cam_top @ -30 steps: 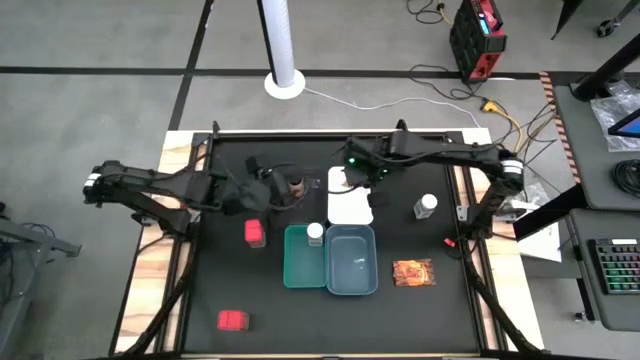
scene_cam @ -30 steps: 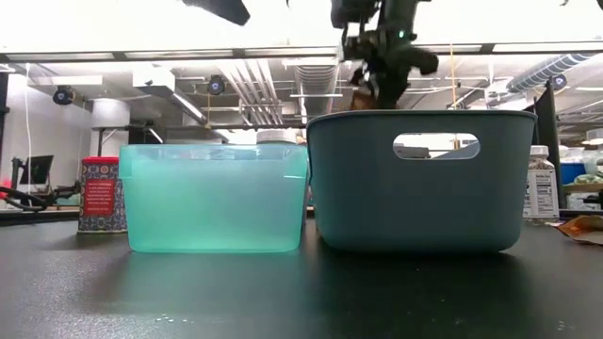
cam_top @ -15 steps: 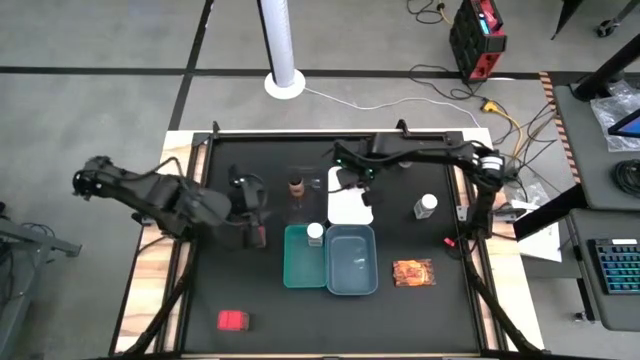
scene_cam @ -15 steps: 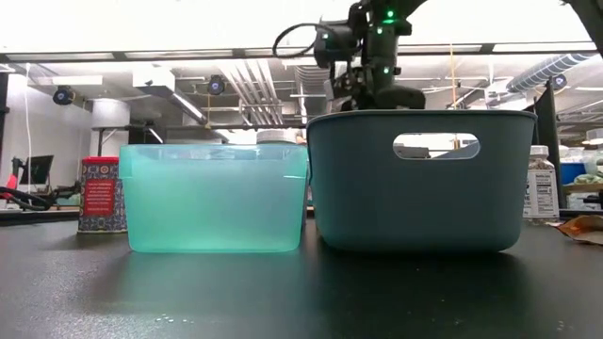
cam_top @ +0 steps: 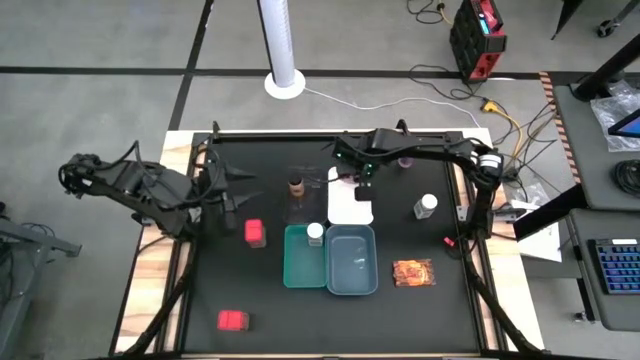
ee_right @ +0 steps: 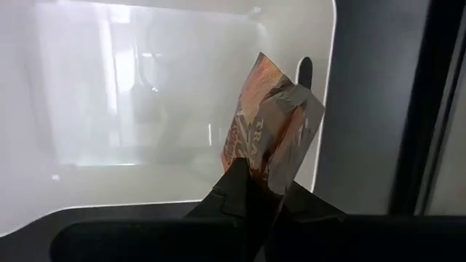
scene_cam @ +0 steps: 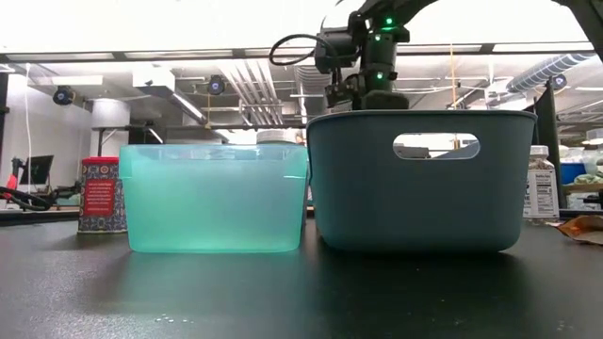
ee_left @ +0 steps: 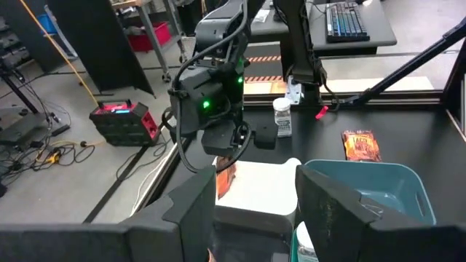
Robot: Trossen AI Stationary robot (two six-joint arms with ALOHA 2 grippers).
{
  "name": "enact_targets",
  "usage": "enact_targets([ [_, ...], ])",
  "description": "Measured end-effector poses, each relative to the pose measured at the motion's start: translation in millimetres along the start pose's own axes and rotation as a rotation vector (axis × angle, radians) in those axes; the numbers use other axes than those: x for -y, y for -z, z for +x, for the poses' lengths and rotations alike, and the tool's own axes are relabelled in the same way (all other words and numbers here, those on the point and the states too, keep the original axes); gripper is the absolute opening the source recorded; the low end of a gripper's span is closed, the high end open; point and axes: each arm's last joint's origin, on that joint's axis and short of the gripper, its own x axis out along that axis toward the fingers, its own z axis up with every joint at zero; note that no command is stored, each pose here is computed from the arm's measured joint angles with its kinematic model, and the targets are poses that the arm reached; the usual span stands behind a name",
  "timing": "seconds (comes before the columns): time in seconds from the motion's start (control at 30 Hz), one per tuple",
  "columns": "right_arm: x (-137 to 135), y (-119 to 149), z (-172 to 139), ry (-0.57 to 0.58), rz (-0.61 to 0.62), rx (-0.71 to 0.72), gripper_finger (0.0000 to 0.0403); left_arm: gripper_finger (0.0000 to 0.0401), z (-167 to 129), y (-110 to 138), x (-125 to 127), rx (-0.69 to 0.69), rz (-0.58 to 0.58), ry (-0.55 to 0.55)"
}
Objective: Sort spices by type
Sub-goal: Put the left orange seasoning pack into the white bin
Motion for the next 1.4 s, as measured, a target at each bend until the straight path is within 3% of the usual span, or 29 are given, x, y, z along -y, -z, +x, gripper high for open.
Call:
enact_targets([
  [0.13, -1, -1, 1, -0.046, -0.004, 0.014, 0.0009, 0.0173, 0, 0, 0, -0.001, 0.001, 0.000],
  [0.5, -1, -2, 2, -0.043, -0.028, 0.022, 0.0009, 0.0173, 2, -1, 2, 0.002, -0.005, 0.001],
  [0.73, -1, -5, 21, -0.055, -0.027, -0.024, 0.0009, 0.0173, 5, 0, 4, -0.007, 0.008, 0.001],
  [1.4, -1, -6, 23, -0.053, -0.029, -0.025, 0.0012, 0.0173, 9, 15, 6, -0.029, 0.037, 0.000],
])
